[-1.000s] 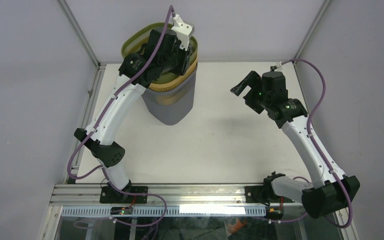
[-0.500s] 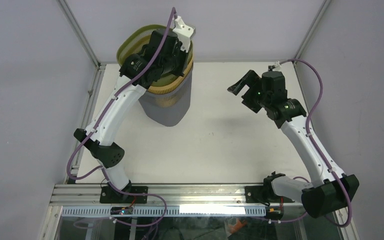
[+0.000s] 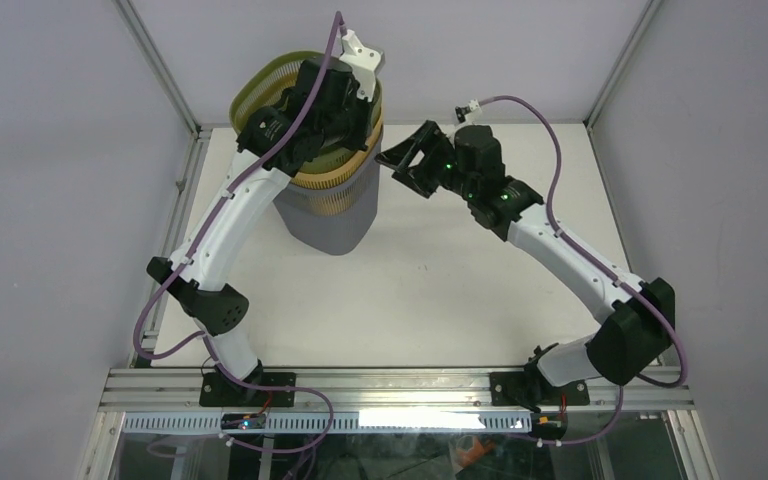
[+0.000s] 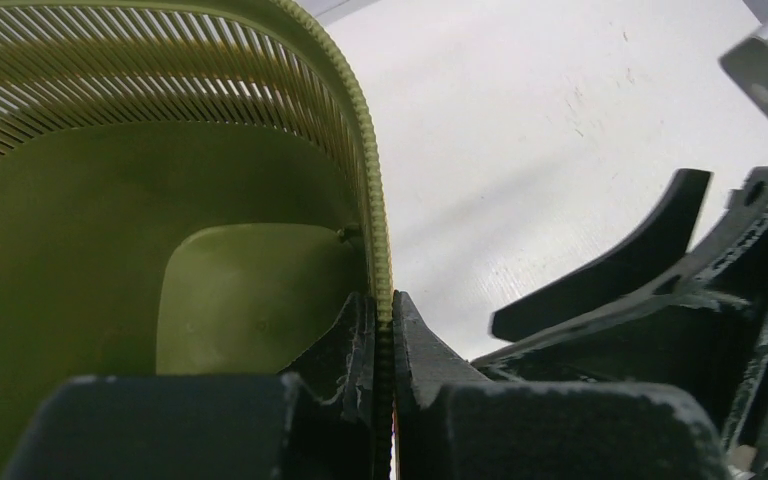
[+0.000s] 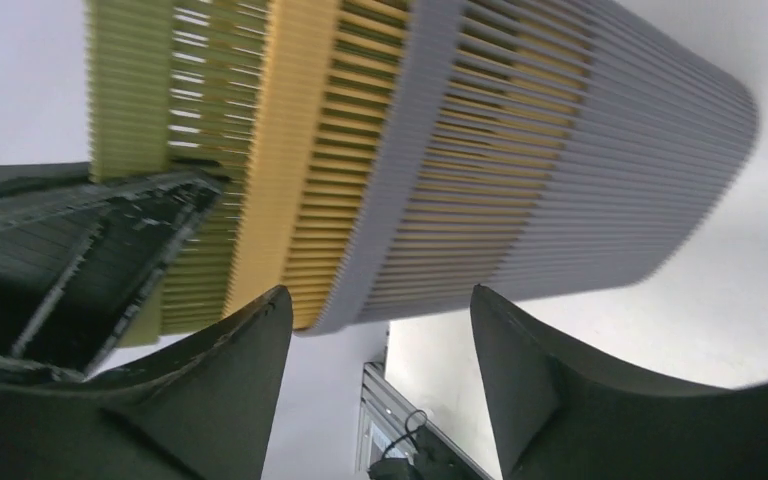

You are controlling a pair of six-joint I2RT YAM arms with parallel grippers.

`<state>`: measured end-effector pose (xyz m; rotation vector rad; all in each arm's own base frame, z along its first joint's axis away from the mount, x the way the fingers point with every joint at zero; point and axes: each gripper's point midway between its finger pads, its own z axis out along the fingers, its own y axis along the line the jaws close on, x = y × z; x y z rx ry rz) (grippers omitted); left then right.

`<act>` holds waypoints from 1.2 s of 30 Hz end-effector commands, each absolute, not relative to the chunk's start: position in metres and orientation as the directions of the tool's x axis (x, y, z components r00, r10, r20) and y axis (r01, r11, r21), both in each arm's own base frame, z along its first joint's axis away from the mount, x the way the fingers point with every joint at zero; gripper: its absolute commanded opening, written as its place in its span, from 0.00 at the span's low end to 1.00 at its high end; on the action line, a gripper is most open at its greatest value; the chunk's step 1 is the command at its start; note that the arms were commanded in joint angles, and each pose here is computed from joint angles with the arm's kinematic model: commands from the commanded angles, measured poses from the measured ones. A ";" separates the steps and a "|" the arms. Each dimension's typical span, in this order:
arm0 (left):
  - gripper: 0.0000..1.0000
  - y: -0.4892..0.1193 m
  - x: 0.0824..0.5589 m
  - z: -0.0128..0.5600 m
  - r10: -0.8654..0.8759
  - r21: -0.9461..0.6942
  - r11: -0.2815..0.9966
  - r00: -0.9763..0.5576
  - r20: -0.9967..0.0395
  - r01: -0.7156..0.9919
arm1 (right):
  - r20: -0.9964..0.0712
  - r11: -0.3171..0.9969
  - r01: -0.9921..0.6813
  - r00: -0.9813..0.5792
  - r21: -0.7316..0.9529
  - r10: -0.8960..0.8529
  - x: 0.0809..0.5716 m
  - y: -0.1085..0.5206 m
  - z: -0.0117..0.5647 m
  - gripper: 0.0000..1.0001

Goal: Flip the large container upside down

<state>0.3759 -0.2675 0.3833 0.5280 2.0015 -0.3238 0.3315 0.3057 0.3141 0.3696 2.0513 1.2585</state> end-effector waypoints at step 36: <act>0.00 -0.340 0.311 0.553 -0.159 -0.186 0.585 -0.114 -0.981 0.790 | -0.265 0.512 0.171 -0.696 0.841 0.667 0.357 0.322 0.285 0.63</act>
